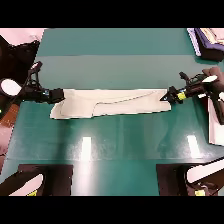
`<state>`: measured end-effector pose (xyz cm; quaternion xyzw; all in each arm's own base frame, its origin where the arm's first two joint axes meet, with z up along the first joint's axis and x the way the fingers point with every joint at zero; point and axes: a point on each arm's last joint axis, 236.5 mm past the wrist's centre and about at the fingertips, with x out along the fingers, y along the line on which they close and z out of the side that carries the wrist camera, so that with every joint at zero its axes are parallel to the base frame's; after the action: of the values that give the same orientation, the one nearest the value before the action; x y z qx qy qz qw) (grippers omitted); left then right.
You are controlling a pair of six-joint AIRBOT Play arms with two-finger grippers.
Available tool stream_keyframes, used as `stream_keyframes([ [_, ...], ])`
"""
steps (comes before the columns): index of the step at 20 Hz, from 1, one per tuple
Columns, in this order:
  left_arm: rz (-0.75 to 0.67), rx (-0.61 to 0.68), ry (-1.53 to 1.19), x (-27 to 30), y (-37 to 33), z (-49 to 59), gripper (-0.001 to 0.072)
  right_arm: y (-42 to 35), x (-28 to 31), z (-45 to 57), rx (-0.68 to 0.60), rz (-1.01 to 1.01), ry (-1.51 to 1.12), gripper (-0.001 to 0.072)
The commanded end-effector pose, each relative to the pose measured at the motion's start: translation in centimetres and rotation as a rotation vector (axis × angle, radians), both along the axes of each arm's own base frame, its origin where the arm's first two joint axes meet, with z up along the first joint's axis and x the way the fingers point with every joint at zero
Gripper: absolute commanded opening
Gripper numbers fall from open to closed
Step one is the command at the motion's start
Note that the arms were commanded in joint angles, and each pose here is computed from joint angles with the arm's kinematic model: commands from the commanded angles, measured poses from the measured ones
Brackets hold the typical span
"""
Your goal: Fold the shirts.
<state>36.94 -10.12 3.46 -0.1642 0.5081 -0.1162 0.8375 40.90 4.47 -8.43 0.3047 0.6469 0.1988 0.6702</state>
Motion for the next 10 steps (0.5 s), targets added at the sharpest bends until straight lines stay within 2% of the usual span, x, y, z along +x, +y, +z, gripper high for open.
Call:
stream_keyframes([
  [1,-0.046,-0.026,-0.019,0.7,-3.6,0.5,0.0025,1.6,0.9,2.3,0.02,0.077,-0.061,0.0019],
  [3,-0.109,-0.04,-0.003,1.6,-6.6,0.3,0.0025,2.1,1.7,5.9,0.035,0.111,-0.129,0.0017],
  [7,-0.262,-0.041,0.034,4.2,-14.7,-2.0,0.0025,4.9,3.9,17.6,0.165,0.102,-0.378,0.0014],
  [10,-0.371,-0.027,0.084,5.0,-20.7,-5.5,0.0025,7.4,3.7,24.0,0.161,0.151,-0.511,0.0014],
])
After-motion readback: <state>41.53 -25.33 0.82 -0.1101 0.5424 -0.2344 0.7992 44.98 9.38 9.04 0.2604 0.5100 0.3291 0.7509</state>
